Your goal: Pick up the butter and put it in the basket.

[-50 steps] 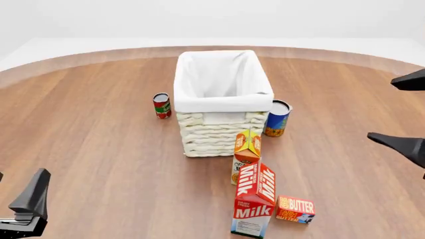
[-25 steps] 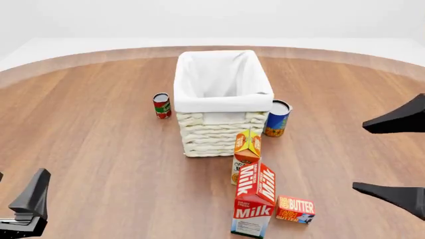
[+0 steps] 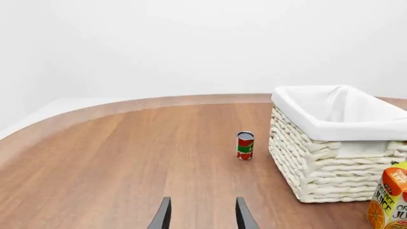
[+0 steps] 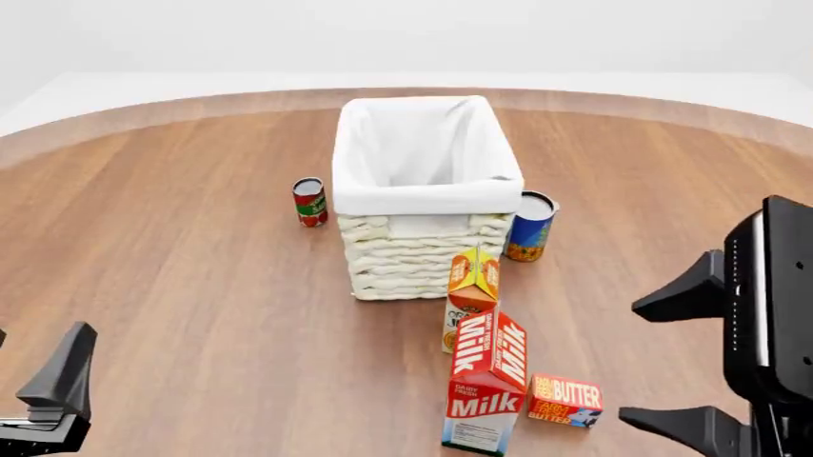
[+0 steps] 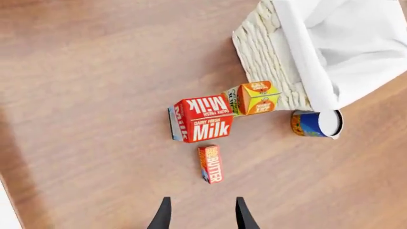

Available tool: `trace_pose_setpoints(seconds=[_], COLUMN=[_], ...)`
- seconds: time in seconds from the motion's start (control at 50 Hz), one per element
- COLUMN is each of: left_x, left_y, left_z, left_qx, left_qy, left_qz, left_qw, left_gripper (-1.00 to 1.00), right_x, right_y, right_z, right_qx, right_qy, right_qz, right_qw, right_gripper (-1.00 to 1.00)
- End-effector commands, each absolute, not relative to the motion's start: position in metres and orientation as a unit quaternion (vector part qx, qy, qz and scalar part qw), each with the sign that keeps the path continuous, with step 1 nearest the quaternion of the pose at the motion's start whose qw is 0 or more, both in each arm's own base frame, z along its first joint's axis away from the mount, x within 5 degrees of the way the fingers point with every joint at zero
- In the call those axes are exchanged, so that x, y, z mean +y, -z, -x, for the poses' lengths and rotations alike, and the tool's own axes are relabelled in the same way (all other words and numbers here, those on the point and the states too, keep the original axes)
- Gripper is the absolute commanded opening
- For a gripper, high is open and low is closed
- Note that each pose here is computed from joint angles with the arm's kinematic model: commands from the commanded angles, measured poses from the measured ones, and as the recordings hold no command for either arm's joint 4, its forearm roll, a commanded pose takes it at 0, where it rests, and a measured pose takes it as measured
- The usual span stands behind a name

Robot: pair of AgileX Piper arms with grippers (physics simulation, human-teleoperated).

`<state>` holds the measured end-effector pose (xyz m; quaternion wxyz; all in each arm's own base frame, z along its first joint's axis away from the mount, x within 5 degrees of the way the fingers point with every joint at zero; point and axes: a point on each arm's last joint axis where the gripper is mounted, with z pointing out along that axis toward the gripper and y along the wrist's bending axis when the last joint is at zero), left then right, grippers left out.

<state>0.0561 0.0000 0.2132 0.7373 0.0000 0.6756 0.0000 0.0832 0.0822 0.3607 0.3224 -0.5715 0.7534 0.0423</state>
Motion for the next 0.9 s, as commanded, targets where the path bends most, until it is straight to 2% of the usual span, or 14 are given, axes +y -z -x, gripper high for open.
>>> trace_pose_setpoints(seconds=[0.02,0.4,0.54,0.56,0.58,0.9], left_x=[0.000,0.000,0.000,0.000,0.000,0.000], left_y=[-0.213,-0.213,-0.213,-0.213,-0.213,-0.213], left_z=[-0.056,-0.056,-0.056,-0.056,-0.056,-0.056], left_qx=[0.676,0.676,0.676,0.676,0.676,0.676], left_qy=[0.000,0.000,0.000,0.000,0.000,0.000], left_qz=[0.000,0.000,0.000,0.000,0.000,0.000], left_qw=[0.737,0.737,0.737,0.737,0.737,0.737], left_gripper=[1.00,1.00,1.00,1.00,1.00,1.00], right_x=[0.091,0.093,0.090,0.078,0.075,0.067], right_y=[-0.343,-0.314,-0.304,-0.283,-0.279,-0.268], right_z=[-0.090,-0.099,-0.096,-0.116,-0.118,-0.121], right_qx=[0.759,0.765,0.752,0.761,0.760,0.758], right_qy=[-0.043,-0.031,-0.025,0.019,0.025,0.044], right_qz=[0.575,0.578,0.593,0.585,0.587,0.592], right_qw=[0.302,0.283,0.287,0.281,0.277,0.271], right_gripper=[1.00,1.00,1.00,1.00,1.00,1.00])
